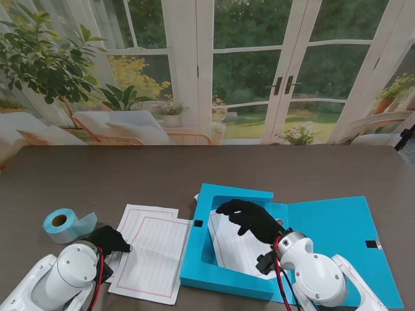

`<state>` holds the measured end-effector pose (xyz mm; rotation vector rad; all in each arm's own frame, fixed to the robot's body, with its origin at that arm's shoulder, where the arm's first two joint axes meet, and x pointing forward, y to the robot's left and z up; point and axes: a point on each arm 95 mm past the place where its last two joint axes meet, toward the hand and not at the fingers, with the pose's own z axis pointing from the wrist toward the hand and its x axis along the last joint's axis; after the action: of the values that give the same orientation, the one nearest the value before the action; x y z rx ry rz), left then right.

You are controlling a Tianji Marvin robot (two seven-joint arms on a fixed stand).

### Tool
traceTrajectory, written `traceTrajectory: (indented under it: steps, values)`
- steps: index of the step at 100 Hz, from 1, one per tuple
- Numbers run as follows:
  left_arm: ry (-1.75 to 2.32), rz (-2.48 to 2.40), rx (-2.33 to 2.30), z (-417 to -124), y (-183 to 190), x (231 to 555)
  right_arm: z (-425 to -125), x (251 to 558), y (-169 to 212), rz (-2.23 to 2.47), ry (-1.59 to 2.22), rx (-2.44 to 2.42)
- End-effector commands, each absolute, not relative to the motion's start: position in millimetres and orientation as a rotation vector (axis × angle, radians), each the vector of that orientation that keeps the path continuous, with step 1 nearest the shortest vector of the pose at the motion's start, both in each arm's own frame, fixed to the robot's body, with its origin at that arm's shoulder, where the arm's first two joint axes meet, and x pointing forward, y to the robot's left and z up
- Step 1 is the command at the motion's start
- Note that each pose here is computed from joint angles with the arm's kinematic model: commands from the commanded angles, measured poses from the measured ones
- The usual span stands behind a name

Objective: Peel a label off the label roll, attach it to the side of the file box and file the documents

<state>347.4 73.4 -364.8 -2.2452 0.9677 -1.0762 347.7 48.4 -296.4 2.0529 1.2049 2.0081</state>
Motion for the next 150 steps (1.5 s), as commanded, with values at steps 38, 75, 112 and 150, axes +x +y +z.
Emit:
traceTrajectory:
  steps: [38, 75, 112, 150]
  values:
    - [0.957, -1.176, -2.288, -368, 71, 346, -299, 346, 50, 2.002, 1.217, 2.078]
    - [0.991, -1.233, -2.237, -368, 70, 349, -298, 345, 50, 1.998, 1.215, 2.101]
    - [0.854, -1.286, -2.298, -365, 68, 349, -299, 345, 50, 1.994, 1.217, 2.113]
    - [0.652, -1.396, -2.413, -358, 68, 348, -299, 343, 51, 1.988, 1.216, 2.137]
